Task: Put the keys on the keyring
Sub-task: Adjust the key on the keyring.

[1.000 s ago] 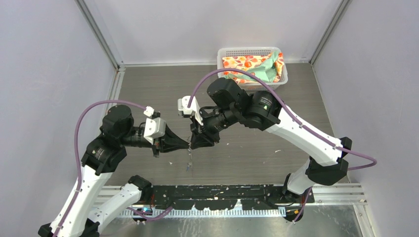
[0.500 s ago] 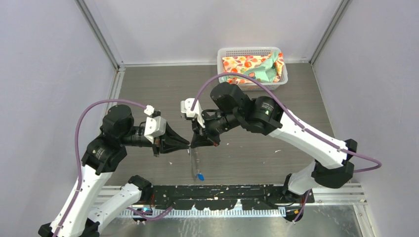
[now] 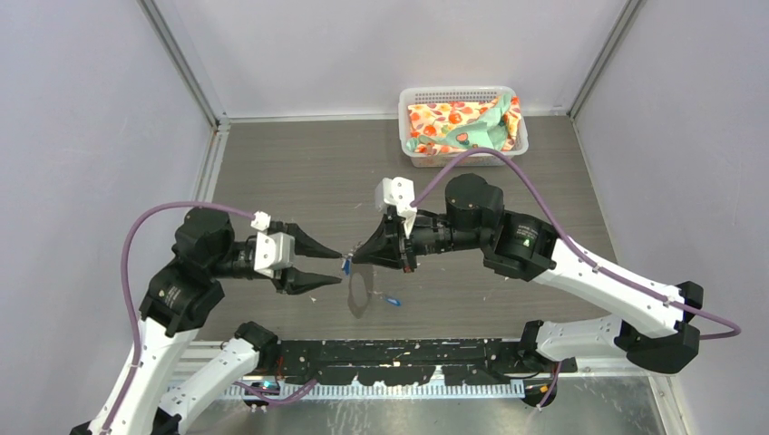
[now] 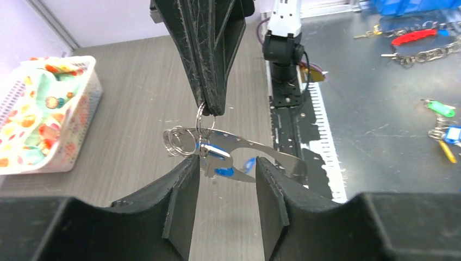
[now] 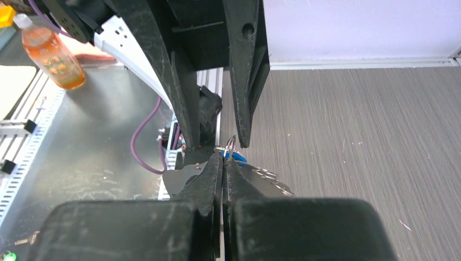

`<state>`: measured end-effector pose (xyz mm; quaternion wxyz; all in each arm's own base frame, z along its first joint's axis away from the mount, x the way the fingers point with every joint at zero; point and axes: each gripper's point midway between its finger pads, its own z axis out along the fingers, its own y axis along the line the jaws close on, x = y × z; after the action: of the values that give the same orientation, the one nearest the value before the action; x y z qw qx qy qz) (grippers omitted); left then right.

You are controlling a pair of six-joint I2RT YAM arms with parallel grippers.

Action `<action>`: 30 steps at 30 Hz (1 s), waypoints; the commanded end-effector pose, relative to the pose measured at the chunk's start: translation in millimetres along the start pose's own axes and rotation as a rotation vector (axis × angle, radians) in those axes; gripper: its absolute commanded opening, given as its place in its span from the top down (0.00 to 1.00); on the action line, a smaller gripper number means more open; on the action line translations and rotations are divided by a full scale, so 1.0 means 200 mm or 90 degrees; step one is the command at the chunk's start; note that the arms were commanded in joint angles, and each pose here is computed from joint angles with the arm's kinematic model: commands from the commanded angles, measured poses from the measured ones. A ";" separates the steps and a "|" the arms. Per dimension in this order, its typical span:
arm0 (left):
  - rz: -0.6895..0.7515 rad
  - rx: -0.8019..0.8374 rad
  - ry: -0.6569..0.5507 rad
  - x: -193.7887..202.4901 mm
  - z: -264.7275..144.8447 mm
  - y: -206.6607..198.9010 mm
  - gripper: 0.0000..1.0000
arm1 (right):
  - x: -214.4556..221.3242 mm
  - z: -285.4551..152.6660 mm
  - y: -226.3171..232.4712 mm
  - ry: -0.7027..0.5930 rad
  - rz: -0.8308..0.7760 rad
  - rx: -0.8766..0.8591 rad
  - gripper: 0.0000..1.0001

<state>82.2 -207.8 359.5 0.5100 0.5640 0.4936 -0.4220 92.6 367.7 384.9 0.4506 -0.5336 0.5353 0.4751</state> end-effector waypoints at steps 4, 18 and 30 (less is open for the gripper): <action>0.153 -0.102 -0.045 -0.09 -0.05 0.11 0.59 | -0.15 0.02 0.04 -0.099 -0.009 -0.024 0.99; 0.173 -0.036 -0.030 -0.01 -0.04 0.00 0.87 | -0.15 0.04 0.07 -0.110 0.014 -0.054 0.99; 0.228 -0.039 -0.043 -0.01 -0.05 -0.02 0.99 | -0.19 0.07 0.02 -0.170 0.031 -0.026 0.99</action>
<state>85.3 -197.8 358.3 0.5975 0.6002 0.4148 -0.3328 84.9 384.7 385.6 0.4436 -0.4985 0.5146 0.5384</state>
